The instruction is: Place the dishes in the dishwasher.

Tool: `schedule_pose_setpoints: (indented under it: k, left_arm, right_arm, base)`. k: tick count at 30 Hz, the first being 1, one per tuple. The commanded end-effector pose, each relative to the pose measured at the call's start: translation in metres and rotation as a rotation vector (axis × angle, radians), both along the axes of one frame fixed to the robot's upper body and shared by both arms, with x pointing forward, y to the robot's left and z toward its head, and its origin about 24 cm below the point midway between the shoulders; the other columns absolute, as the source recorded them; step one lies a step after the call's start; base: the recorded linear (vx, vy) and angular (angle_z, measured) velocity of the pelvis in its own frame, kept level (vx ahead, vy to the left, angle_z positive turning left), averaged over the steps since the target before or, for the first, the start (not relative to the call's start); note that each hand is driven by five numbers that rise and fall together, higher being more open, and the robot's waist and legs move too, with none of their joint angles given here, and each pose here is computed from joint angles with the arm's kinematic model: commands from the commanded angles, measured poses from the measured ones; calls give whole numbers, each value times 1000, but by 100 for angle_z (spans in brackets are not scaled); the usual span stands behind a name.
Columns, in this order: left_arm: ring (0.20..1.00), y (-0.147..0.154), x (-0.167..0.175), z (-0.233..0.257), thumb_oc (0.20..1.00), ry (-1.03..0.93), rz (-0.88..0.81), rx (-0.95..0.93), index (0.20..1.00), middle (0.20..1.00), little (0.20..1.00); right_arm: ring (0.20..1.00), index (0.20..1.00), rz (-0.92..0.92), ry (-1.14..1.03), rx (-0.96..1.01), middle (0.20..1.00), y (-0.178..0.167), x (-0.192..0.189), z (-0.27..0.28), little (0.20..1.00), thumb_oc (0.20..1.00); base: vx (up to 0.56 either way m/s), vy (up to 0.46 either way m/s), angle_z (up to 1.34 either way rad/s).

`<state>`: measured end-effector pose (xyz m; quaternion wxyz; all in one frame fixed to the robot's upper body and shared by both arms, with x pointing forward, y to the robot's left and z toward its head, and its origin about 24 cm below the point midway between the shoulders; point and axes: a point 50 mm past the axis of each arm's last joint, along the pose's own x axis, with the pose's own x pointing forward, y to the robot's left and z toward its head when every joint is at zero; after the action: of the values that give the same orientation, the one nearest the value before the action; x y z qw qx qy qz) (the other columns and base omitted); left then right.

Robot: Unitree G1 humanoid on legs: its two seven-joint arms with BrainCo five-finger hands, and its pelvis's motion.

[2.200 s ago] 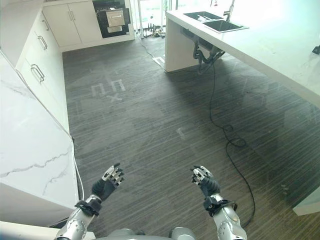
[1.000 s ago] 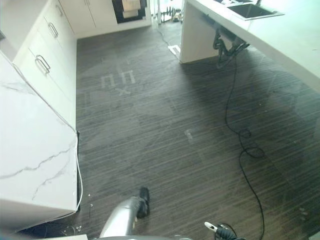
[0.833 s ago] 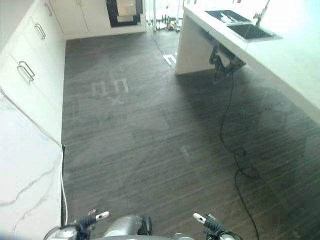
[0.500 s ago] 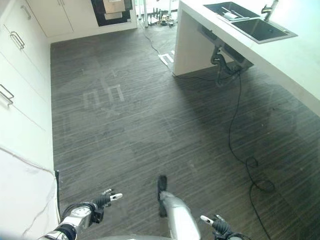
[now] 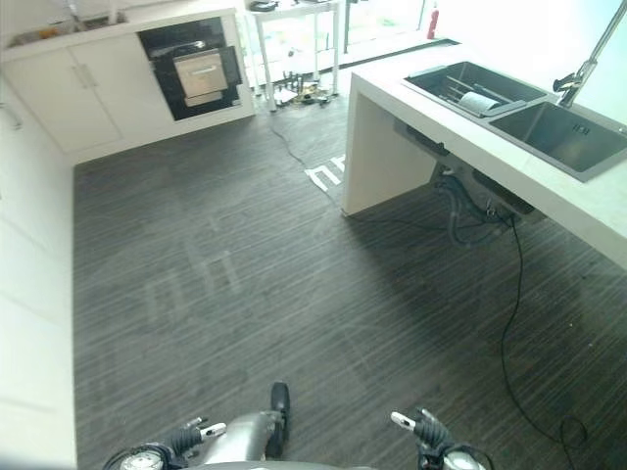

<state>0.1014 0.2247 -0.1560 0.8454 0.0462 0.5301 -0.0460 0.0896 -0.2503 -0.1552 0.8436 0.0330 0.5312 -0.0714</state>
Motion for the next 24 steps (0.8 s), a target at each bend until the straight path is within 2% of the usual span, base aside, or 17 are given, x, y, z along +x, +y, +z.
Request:
schedule_pose_setpoints:
  k: [1,6,8,11,19,24]
  left_arm:
    - [1000,-11,14,2,1000,-19,-57,1,1000,1000,1000]
    - [1000,0,9,0,1000,23,-47,59,1000,1000,1000]
    - [1000,9,15,3,1000,42,-93,101,1000,1000,1000]
    - [1000,9,13,2,1000,72,-84,106,1000,1000,1000]
    - [1000,4,-4,-5,1000,155,-83,92,1000,1000,1000]
    - [1000,-2,-16,-9,1000,197,24,59,1000,1000,1000]
  right_arm:
    - [1000,1000,-7,-43,-67,1000,-24,15,12,1000,1000]
    - [1000,1000,-8,78,-73,1000,-17,-7,2,1000,1000]
    - [1000,1000,-15,90,-86,1000,-13,-7,0,1000,1000]
    - [1000,1000,-4,72,-84,1000,-10,0,1,1000,1000]
    - [1000,1000,-1,57,-87,1000,-10,4,1,1000,1000]
    - [1000,1000,18,78,-81,1000,-9,0,0,1000,1000]
  base:
    - [387,385,-37]
    - [419,409,-13]
    - [440,557,5]
    - [149,96,-32]
    - [317,-166,-16]
    - [475,-347,6]
